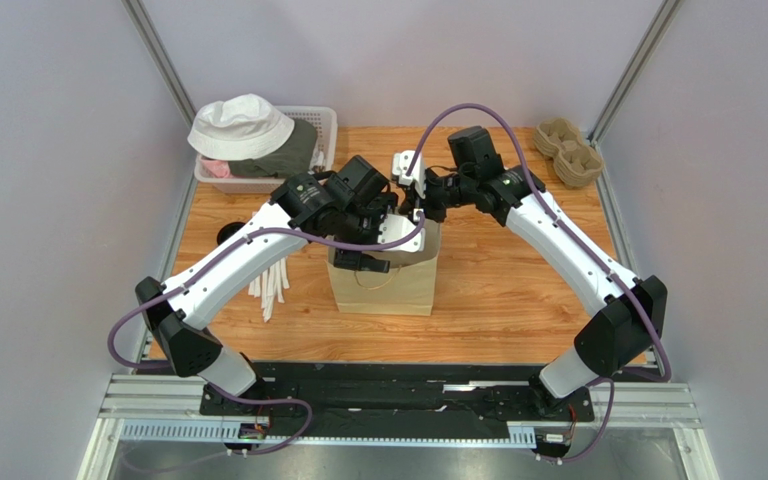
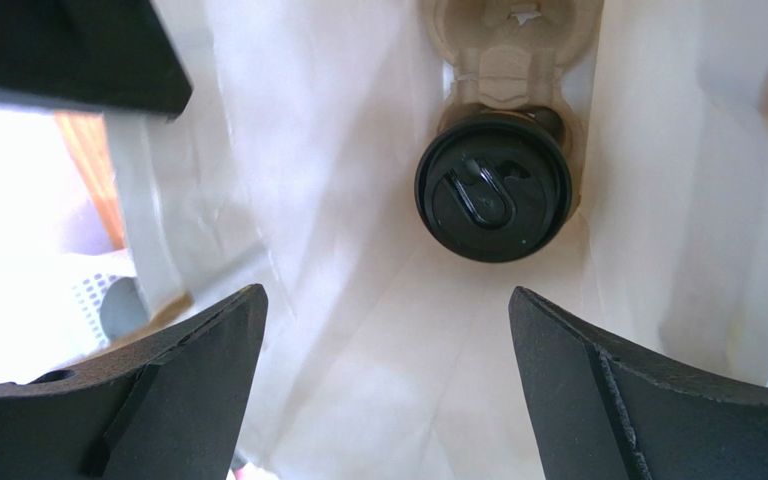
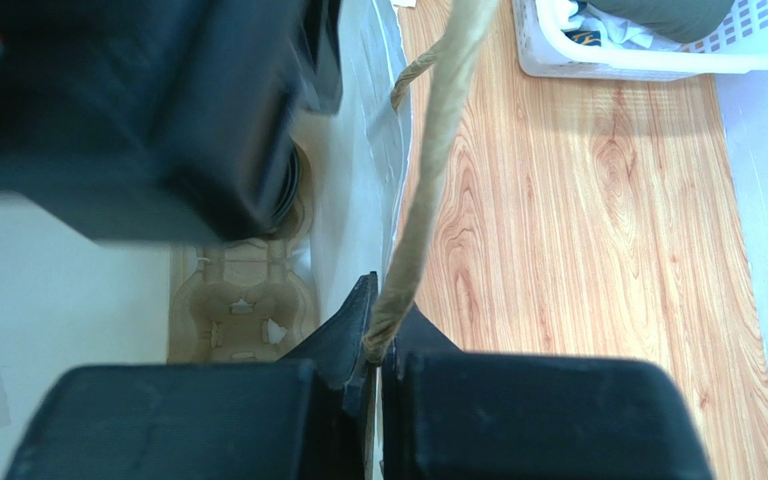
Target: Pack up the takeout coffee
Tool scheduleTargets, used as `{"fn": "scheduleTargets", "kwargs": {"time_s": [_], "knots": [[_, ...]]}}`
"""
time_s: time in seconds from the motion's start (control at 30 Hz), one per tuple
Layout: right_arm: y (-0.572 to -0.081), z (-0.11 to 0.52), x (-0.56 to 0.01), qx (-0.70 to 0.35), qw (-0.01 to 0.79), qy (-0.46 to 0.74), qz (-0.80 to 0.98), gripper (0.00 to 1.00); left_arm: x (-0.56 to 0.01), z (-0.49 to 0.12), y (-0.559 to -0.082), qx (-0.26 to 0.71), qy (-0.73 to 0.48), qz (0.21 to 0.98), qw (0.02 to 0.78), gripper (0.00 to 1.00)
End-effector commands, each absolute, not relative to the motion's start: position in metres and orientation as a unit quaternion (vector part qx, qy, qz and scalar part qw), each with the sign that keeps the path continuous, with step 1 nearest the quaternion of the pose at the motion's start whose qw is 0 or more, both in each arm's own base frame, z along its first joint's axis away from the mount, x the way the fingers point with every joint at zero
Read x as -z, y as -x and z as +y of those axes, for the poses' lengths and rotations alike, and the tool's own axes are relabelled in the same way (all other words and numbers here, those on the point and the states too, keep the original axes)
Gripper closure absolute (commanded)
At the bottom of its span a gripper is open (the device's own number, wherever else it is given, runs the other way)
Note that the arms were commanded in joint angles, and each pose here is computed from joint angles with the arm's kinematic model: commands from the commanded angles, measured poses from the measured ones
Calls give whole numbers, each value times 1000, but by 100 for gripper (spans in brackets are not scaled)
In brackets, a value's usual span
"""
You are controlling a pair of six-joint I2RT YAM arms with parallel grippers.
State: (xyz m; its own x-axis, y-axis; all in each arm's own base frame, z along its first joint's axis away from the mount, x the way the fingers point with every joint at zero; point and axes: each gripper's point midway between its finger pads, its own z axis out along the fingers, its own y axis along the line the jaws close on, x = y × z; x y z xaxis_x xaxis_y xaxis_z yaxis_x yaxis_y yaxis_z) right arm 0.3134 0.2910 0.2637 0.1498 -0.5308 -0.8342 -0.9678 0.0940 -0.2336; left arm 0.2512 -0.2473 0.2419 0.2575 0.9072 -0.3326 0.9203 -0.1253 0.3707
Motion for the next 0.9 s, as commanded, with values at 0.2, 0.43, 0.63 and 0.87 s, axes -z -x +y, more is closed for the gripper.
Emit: {"fn": "scheduleTargets", "kwargs": {"time_s": [0.2, 0.43, 0.63, 0.87], "knots": [[-307, 287, -272, -238, 448, 633, 585, 100, -317, -237, -240, 14, -713, 595, 371, 1], [-302, 285, -274, -237, 447, 634, 585, 100, -367, -232, -230, 44, -666, 598, 444, 1], [-297, 283, -275, -236, 447, 635, 585, 100, -418, -192, -259, 91, -465, 721, 506, 1], [-292, 280, -275, -231, 446, 637, 584, 100, -353, -119, -297, 137, -211, 877, 409, 1]]}}
